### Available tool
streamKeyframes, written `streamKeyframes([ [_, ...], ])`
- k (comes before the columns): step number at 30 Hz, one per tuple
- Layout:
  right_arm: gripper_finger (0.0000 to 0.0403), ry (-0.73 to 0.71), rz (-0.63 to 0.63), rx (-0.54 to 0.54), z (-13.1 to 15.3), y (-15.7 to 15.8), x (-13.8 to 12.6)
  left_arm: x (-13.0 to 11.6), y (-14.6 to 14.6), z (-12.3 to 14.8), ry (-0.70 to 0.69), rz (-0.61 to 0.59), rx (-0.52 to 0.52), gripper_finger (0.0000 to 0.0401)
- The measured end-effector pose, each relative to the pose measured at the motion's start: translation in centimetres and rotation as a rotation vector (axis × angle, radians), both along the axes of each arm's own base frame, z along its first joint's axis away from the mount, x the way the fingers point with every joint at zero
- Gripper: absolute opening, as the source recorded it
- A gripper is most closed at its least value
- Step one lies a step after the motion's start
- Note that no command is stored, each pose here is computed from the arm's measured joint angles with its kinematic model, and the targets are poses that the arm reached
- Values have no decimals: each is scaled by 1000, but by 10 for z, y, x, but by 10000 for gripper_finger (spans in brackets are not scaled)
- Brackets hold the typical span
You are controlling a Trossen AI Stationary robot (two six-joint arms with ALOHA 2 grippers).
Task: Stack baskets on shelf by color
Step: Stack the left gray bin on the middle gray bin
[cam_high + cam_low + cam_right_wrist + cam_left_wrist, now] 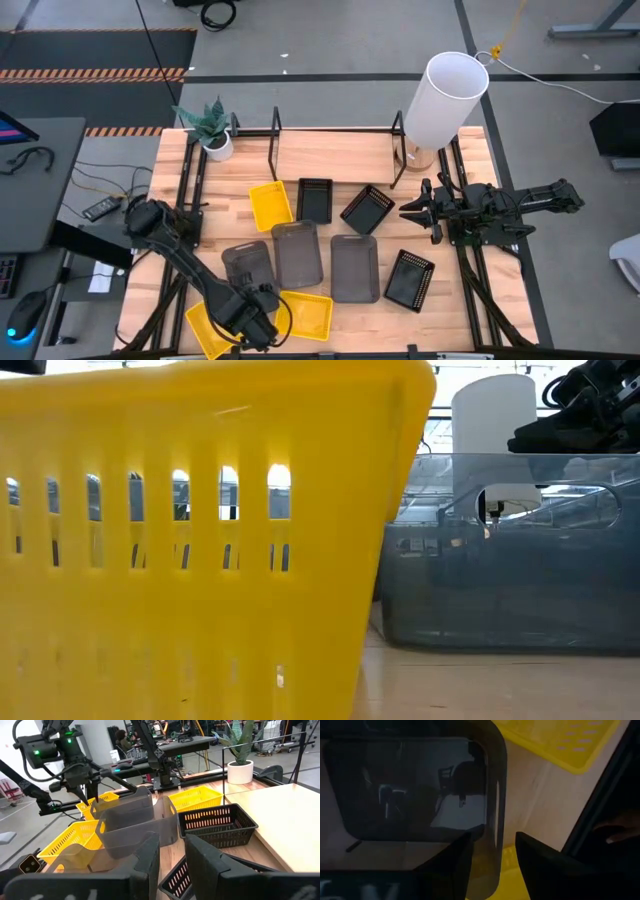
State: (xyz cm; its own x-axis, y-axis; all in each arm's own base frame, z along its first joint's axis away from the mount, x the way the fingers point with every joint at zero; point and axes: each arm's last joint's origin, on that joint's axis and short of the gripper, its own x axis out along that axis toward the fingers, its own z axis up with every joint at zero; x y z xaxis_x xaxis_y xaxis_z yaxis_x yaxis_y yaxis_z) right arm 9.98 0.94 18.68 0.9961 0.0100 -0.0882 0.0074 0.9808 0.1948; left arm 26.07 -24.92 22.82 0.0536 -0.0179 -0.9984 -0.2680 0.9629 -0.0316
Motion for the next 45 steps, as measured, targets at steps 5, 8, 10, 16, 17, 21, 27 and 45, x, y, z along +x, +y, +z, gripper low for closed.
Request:
streamKeyframes([
  [5,98,0,0,0,0,0,0,4,-4,-16,31,-8,27,157],
  [8,98,0,0,0,0,0,0,7,-6,-27,55,-20,50,157],
  [10,98,1,0,0,0,0,0,9,-7,-34,72,-24,66,157],
  [16,98,1,0,0,0,0,0,12,-7,-51,118,-49,93,148],
  [17,98,0,0,0,0,0,0,13,-7,-52,122,-50,94,145],
  [21,98,0,0,0,0,0,0,14,-7,-56,121,-53,114,130],
  [27,98,0,0,0,0,0,0,7,-1,-69,156,-50,146,114],
  [45,98,0,0,0,0,0,0,2,0,-76,203,-64,113,11],
])
